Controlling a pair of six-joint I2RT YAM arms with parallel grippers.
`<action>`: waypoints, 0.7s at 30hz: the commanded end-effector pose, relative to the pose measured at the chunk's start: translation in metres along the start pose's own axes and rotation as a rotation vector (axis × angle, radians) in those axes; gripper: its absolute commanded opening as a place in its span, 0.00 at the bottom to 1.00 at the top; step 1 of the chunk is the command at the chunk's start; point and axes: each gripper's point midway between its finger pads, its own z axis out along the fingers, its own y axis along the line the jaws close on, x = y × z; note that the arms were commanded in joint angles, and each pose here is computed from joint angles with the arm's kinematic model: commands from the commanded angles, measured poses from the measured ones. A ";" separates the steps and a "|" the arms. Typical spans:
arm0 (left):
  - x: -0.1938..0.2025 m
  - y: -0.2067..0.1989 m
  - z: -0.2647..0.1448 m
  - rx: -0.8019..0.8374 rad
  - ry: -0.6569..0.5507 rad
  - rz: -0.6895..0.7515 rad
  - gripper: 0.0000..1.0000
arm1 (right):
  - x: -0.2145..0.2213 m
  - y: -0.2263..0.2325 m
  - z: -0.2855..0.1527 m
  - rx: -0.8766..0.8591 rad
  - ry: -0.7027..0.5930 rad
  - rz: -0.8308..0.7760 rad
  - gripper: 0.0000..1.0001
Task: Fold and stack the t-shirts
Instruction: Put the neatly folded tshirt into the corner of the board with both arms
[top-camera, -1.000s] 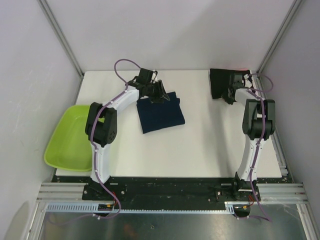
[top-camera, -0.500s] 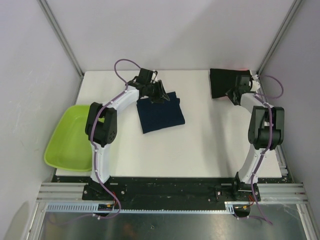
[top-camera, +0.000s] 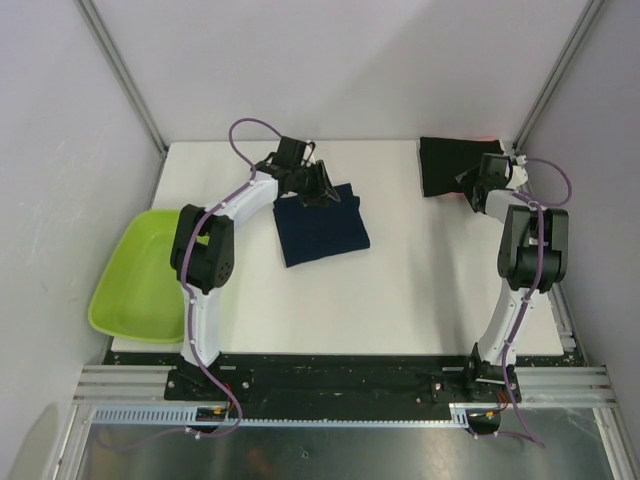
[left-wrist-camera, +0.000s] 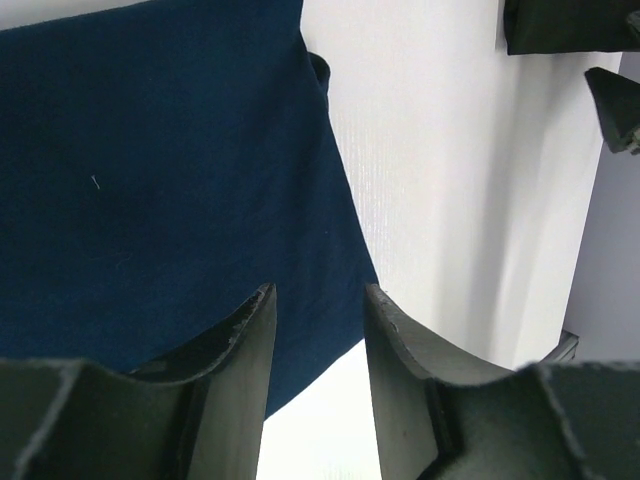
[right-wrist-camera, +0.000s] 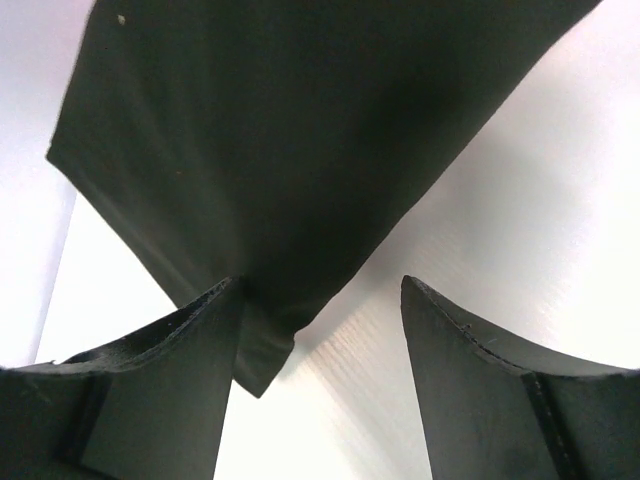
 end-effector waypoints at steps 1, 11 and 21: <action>-0.013 -0.018 -0.007 0.053 -0.024 0.018 0.44 | 0.006 -0.001 0.016 -0.018 0.001 0.080 0.69; -0.011 -0.015 -0.005 0.046 -0.020 0.019 0.44 | 0.017 -0.012 0.034 0.009 0.004 0.151 0.60; -0.011 -0.013 -0.003 0.043 -0.018 0.019 0.43 | 0.026 -0.023 0.045 0.037 -0.004 0.161 0.29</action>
